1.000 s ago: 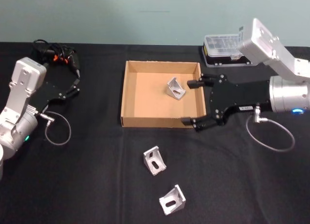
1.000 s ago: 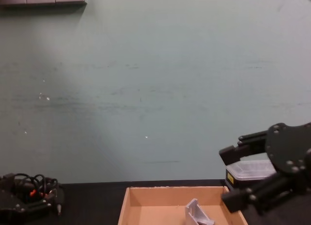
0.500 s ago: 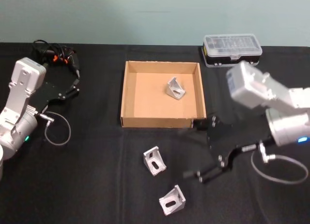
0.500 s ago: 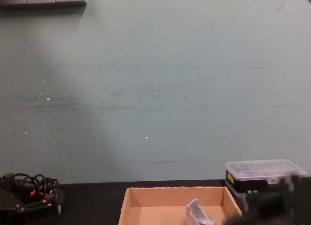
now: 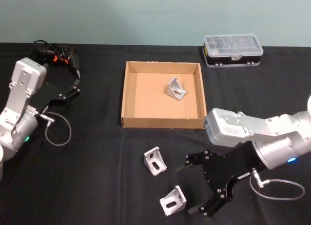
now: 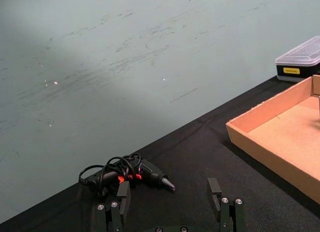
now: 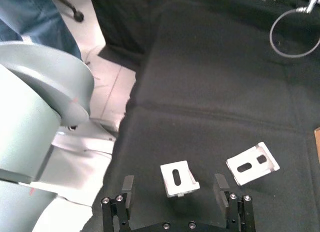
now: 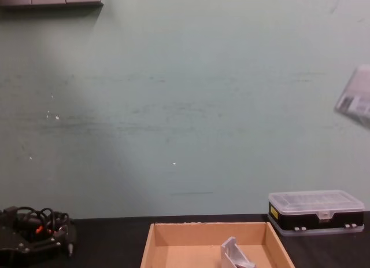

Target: Use one hand to pick up the angle iron from the table and place it into the box.

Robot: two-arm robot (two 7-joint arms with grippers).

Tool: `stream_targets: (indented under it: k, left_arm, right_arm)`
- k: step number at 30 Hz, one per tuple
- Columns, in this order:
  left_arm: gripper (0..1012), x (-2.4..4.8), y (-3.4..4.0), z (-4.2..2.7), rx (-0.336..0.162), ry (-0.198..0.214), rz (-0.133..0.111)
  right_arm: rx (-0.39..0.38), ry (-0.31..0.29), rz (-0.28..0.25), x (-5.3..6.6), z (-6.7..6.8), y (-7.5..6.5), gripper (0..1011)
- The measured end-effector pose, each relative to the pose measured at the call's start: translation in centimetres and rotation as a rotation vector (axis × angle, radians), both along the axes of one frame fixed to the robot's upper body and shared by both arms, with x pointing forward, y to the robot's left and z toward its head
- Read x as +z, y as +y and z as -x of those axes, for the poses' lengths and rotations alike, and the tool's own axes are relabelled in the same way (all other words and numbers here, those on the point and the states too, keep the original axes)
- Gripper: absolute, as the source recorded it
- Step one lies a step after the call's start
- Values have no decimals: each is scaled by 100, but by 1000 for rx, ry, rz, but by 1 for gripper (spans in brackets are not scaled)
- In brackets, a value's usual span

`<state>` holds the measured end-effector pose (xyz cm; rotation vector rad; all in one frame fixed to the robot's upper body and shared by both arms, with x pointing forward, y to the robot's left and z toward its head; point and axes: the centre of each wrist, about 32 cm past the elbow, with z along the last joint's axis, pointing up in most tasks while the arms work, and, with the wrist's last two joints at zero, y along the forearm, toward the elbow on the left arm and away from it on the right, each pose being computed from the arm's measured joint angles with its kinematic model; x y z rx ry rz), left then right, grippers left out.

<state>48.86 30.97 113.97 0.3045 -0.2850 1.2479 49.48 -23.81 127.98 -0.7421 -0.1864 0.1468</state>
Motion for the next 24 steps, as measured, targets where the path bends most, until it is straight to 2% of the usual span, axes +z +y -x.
stream_targets:
  k: [8,24]
  left_arm:
    - [1000,0,0,0,0,0,0]
    - [1000,1,0,0,0,0,0]
  right_arm:
    - [12,-13,45,-69,-81,65,1000]
    - [67,13,111,-255,-243,220,1000]
